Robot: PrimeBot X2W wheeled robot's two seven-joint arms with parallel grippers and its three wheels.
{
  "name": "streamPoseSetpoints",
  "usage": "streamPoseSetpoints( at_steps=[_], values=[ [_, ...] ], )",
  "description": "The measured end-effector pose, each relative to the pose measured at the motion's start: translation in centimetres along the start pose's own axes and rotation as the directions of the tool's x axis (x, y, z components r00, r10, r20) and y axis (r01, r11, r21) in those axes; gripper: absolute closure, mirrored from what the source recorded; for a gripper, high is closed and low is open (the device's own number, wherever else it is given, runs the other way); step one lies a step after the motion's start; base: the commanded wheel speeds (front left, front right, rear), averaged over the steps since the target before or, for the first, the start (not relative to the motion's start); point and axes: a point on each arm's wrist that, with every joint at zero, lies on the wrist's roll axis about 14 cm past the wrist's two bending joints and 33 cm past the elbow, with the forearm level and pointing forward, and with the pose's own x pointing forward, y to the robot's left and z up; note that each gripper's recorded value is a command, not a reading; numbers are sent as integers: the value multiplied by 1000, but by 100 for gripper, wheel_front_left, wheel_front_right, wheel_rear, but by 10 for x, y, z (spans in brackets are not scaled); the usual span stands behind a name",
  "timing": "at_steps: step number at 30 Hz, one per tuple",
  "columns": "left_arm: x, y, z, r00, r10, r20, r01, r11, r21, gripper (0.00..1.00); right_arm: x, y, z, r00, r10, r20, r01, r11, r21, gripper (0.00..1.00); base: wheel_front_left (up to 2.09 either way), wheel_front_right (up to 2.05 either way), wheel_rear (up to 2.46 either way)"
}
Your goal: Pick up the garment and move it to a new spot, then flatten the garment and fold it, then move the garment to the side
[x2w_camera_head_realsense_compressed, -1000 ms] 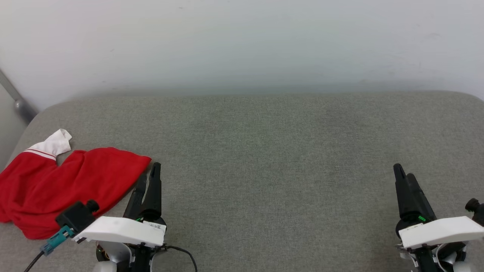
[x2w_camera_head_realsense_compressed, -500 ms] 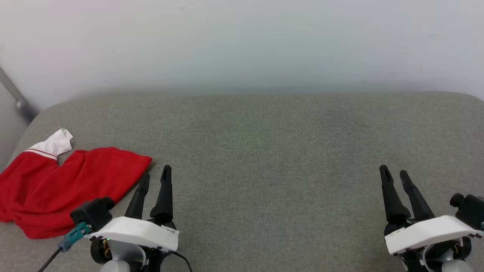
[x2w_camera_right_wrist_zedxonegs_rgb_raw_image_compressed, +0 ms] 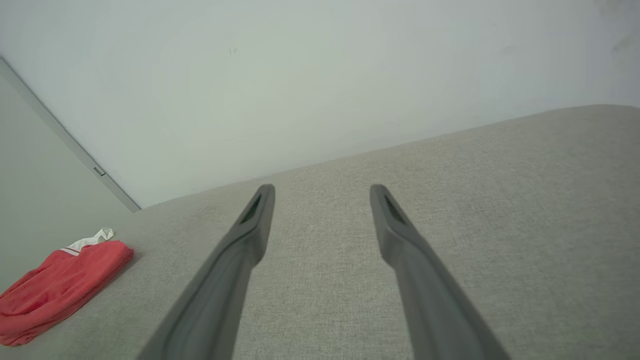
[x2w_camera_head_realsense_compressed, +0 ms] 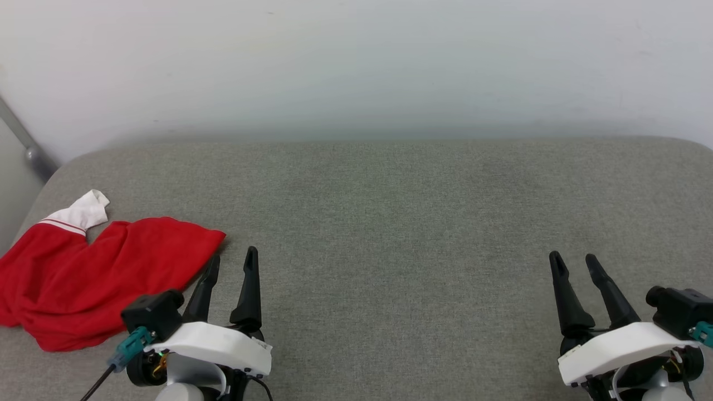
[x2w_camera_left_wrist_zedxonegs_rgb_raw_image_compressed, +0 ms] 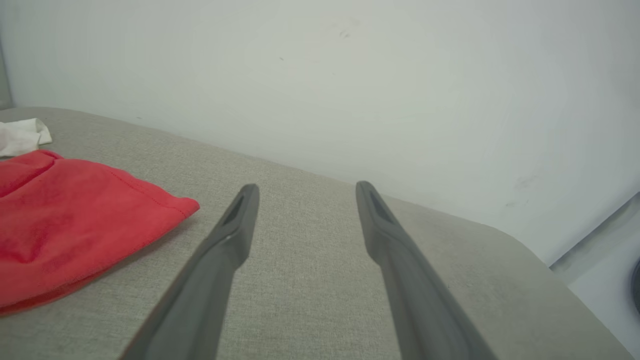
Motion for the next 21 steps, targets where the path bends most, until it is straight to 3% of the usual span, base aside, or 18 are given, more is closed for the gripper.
streamPoseSetpoints(
  at_steps=[21],
  values=[
    [-2,-4,-9,1000,-17,-3,17,983,181,0,-3,5,-5,1000,11,-24,-16,977,-211,0,0,0,0]
  ],
)
